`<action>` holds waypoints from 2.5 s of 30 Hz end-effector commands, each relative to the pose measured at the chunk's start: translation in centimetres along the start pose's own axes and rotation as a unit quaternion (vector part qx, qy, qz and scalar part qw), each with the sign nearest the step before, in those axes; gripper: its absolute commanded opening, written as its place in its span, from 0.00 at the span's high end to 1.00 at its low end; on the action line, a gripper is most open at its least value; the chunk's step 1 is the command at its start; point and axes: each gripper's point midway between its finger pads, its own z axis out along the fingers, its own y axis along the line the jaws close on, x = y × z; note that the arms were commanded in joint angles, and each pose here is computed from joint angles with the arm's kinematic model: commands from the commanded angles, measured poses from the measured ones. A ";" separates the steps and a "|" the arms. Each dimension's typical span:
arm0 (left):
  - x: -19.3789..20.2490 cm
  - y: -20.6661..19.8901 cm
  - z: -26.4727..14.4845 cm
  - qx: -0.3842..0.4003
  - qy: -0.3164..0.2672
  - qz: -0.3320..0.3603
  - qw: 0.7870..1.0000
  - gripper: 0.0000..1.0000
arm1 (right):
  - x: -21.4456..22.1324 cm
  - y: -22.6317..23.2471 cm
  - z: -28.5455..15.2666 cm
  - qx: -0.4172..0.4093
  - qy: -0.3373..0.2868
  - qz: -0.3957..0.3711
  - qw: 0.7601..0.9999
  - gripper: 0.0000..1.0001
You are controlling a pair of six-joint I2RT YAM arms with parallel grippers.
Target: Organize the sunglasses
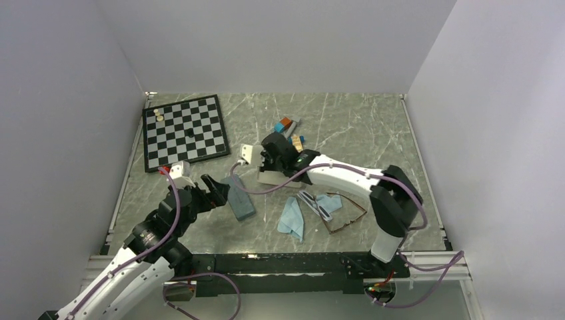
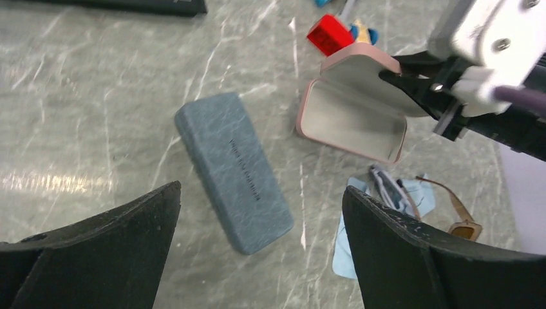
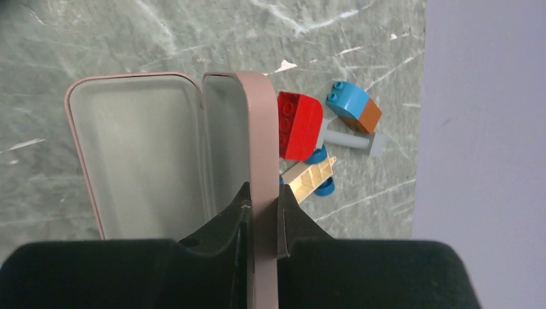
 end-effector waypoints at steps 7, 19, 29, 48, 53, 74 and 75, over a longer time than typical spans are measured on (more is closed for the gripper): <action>2.1 1.7 0.3 -0.033 0.023 -0.039 0.998 0.01 | -2.1 -1.2 4.9 0.072 -0.013 -0.094 0.993 1.00; 1.6 1.7 0.3 -0.045 0.018 -0.040 0.998 0.01 | -1.9 -1.1 9.2 0.102 -0.051 -0.102 0.988 1.00; 0.9 1.2 0.3 -0.044 0.019 -0.028 0.998 0.01 | -1.6 -1.3 9.0 0.102 -0.055 -0.070 0.991 0.79; 0.6 1.0 -0.3 -0.036 0.015 -0.032 0.999 0.01 | -0.7 -2.7 9.0 0.127 -0.052 -0.039 0.990 0.63; 0.1 0.8 -0.4 -0.032 0.010 -0.031 0.999 0.01 | -1.2 -3.5 8.5 0.140 -0.060 -0.038 0.988 0.56; 1.6 -4.0 2.0 0.060 0.073 0.046 0.994 0.01 | 2.6 -0.9 -10.0 0.097 -0.064 0.604 0.789 0.00; 2.2 -4.1 2.2 0.063 0.089 0.053 0.993 0.01 | 2.9 1.2 -10.1 0.064 -0.048 0.603 0.794 0.00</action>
